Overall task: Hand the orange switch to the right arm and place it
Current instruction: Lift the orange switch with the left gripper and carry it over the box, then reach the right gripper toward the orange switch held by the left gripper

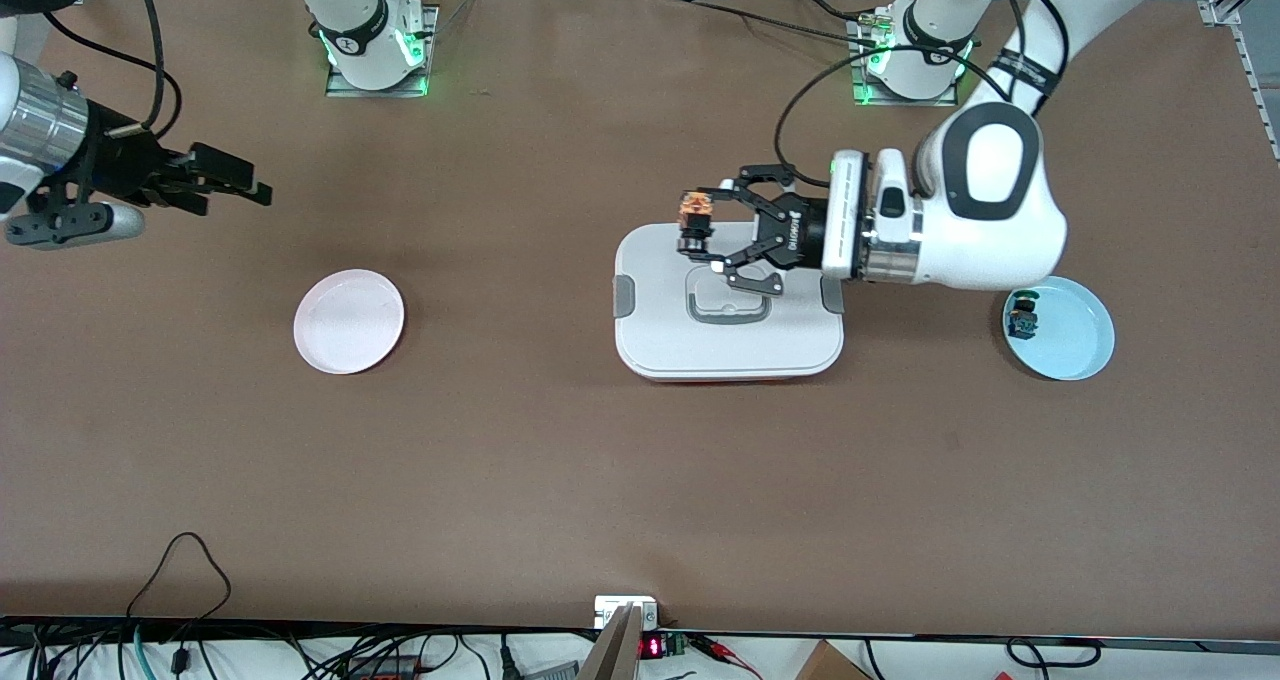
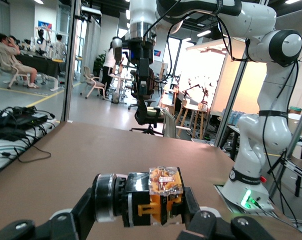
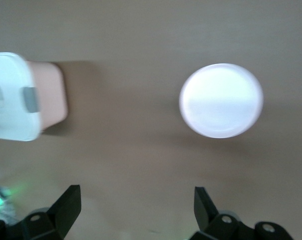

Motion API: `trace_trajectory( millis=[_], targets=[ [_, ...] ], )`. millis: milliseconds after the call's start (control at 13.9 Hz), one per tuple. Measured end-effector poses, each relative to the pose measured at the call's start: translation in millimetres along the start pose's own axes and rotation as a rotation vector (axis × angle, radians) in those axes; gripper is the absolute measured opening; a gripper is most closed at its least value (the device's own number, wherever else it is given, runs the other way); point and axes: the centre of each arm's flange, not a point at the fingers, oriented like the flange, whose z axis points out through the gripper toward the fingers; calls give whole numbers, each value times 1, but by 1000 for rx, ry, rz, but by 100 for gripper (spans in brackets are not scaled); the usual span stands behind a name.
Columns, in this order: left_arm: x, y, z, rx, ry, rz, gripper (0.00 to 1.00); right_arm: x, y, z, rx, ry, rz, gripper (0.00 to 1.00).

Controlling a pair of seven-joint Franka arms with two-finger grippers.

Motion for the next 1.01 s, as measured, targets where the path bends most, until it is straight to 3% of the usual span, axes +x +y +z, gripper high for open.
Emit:
trace_trajectory(
  millis=[431, 790, 1006],
  targets=[
    [-25, 7, 41, 120, 142, 125, 72, 21, -40, 48, 458, -137, -17, 100],
    [-40, 4, 47, 116, 154, 123, 72, 41, -84, 96, 716, -226, -8, 100],
    [-45, 3, 48, 114, 158, 113, 72, 46, -101, 115, 812, -247, -30, 100]
  ],
)
